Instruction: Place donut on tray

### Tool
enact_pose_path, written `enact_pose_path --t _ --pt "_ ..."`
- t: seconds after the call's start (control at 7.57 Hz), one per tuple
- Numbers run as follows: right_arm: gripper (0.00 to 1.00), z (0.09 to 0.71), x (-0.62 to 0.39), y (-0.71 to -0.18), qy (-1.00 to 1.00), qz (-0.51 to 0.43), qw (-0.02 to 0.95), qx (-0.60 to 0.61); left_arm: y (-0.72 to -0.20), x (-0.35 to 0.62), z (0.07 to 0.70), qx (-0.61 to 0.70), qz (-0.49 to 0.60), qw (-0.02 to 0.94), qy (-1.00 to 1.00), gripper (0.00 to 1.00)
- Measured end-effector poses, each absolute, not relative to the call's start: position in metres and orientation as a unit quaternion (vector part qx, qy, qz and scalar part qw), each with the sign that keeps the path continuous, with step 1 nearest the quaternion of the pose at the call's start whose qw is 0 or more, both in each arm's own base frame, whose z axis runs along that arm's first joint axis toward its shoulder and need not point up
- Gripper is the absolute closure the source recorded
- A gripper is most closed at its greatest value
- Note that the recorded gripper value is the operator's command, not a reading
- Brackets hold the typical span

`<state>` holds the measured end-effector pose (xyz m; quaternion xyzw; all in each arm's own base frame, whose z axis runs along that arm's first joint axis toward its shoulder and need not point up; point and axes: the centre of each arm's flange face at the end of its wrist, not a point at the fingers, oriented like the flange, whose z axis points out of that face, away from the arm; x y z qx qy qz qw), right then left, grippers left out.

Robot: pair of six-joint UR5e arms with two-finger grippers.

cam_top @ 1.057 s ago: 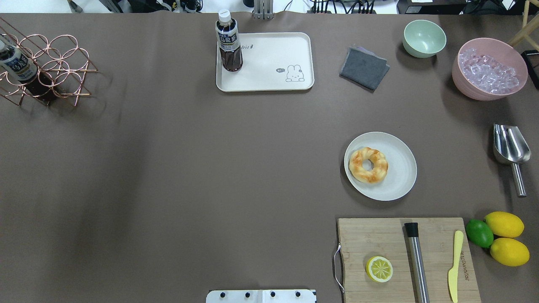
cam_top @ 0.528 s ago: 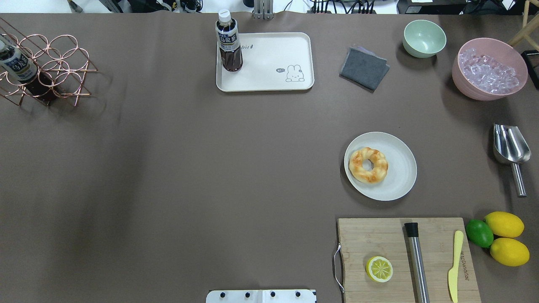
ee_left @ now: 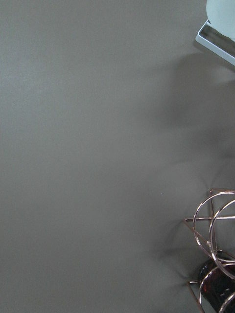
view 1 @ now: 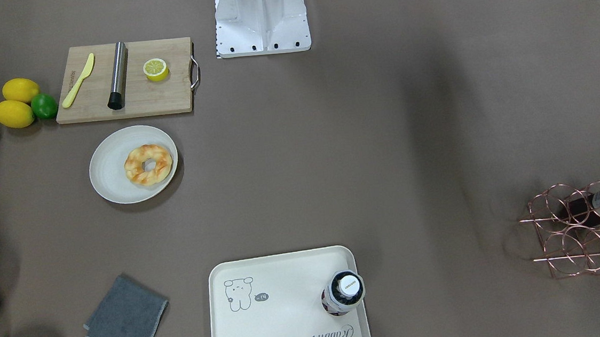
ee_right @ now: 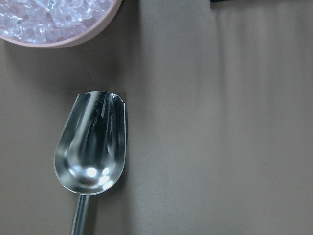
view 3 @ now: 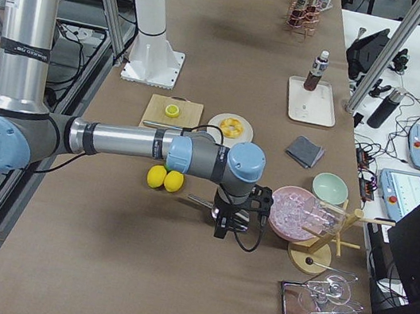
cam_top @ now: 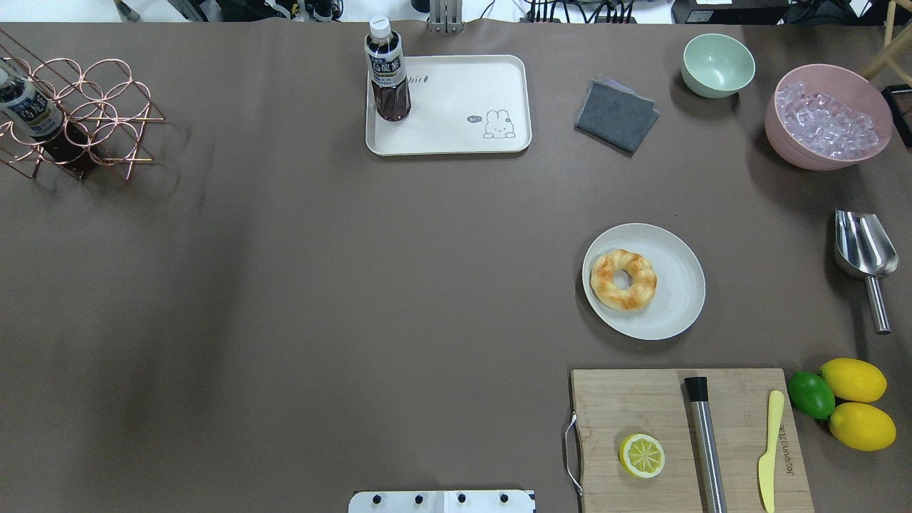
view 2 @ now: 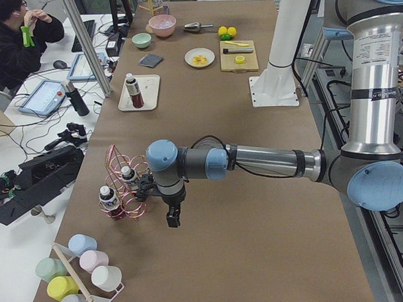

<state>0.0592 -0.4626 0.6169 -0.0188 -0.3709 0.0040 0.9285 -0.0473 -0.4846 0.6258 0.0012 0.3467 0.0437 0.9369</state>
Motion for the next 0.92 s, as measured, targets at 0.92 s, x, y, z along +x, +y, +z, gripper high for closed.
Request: enact_pose_path --t 0.92 --pt "0.0 0.531 -0.078 -0.477 -0.456 0.032 0.889 0.029 -0.477 -0.048 0.633 -0.005 0.041 0.937 0.346 0.02"
